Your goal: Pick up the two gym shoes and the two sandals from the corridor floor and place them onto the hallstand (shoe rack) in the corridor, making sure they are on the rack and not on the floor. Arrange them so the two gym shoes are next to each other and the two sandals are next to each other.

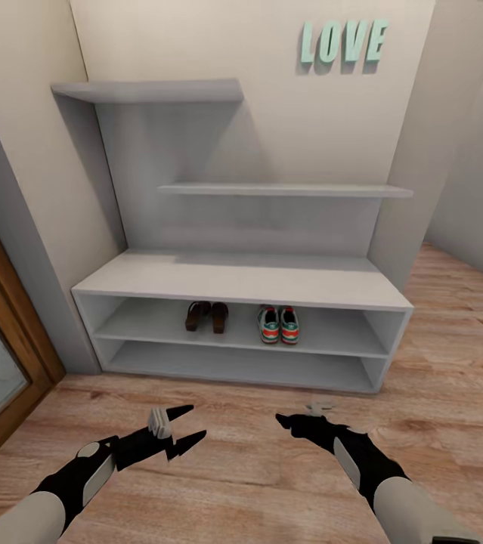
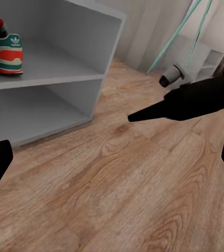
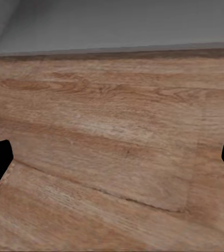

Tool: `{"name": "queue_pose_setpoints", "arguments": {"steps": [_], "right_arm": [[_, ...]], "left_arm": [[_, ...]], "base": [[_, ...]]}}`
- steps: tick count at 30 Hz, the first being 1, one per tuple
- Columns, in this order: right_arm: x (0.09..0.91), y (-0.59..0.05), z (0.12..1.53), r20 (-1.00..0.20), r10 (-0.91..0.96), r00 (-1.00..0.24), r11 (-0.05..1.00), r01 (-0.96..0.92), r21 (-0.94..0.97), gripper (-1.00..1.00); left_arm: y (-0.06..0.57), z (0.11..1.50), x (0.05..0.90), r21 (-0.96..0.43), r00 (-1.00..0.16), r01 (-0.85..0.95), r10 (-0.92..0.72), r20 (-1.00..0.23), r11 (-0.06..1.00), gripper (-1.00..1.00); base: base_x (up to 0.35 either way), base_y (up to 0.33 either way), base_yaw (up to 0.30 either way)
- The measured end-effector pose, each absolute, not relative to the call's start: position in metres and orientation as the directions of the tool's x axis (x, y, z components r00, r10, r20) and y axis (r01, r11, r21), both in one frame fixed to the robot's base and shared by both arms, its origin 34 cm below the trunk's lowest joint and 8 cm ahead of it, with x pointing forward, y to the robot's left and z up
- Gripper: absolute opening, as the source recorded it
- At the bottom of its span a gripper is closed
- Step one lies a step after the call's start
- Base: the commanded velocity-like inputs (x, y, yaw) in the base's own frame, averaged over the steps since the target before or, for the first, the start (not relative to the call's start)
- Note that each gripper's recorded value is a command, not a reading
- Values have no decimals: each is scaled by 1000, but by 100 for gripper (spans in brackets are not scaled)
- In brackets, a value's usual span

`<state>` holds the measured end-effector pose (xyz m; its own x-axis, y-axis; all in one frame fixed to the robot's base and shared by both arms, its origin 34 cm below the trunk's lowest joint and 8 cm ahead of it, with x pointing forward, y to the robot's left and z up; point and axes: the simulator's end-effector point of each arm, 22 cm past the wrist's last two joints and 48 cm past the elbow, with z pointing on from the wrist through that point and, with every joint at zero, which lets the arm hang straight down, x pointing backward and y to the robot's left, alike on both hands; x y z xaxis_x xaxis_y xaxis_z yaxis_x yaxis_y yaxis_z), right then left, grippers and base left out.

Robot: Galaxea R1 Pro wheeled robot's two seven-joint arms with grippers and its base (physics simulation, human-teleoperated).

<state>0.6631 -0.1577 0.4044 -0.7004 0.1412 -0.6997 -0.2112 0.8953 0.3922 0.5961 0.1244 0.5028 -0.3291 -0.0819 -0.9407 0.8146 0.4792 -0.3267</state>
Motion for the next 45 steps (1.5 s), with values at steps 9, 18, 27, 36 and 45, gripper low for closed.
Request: {"name": "queue_pose_setpoints", "arguments": {"steps": [9, 18, 27, 36, 45], "right_arm": [[643, -127, 420, -565, 360, -742, 751, -128, 647, 100], [634, -123, 428, -494, 433, -754, 708, -55, 704, 100], [583, -124, 398, -357, 436, -826, 705, 67, 706, 100], [580, -128, 403, -349, 435, -830, 709, 77, 701, 100], [580, -126, 403, -348, 435, -831, 708, 77, 702, 100]], "left_arm": [[124, 523, 602, -328, -329, 814, -85, -941, 480, 100], [124, 543, 606, -328, -329, 813, -85, -940, 480, 100], [125, 563, 611, -328, -329, 813, -86, -940, 481, 100], [125, 571, 613, -328, -329, 813, -86, -940, 481, 100], [124, 571, 613, -329, -329, 813, -86, -940, 481, 100]], "base": [[0, 0, 0], [0, 0, 0], [0, 0, 0], [0, 0, 0], [0, 0, 0]]}}
